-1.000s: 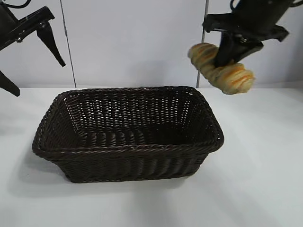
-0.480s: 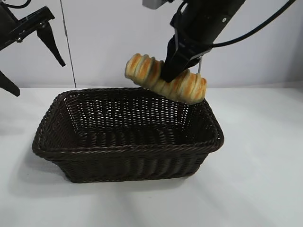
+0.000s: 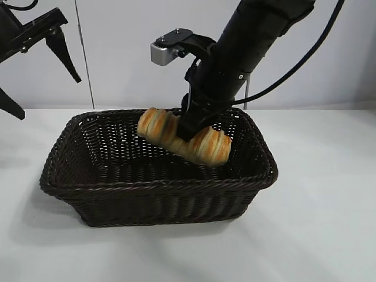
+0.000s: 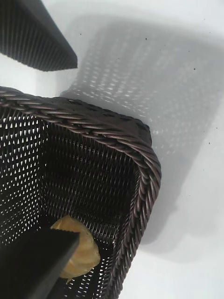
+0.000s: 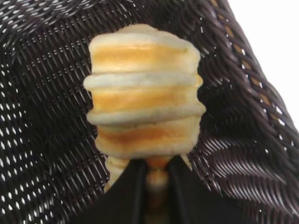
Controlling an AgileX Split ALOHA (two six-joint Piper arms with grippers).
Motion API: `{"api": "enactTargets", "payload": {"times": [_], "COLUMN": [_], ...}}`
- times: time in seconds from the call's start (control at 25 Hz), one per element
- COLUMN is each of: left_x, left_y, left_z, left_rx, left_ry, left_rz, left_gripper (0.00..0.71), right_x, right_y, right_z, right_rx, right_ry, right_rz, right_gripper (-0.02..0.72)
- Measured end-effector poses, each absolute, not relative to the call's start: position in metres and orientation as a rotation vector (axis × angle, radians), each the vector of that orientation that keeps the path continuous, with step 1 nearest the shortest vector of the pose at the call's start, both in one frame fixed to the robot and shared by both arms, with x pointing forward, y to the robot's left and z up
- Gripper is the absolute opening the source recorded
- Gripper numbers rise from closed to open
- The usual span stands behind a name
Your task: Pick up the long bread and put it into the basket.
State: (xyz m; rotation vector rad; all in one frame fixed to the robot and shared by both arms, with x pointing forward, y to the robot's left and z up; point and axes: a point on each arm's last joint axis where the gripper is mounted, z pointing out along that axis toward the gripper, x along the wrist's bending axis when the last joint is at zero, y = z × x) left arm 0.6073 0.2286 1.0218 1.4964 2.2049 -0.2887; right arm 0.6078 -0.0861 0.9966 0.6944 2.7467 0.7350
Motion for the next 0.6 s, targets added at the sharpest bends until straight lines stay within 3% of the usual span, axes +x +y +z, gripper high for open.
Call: {"api": "enactTargets", "payload": {"times": [0.32,0.6], "left_x": [0.607,0.607], "left_y": [0.229,0.229], "left_z": [1.022,1.022], "left_rx": [1.498,1.500], "left_ry": [2.206,2.207], "left_rz": [-0.290,-0.294], "left_gripper": [0.661,0.661], "right_x": [0.615,0.621], "right_y": [-0.134,-0.186], "right_z": [1.060,1.057], "right_rx": [1.677,2.050], "right_ry": [2.398,2.221], "right_rz": [0.785,0.606], "right_gripper": [0.694,0.694]}}
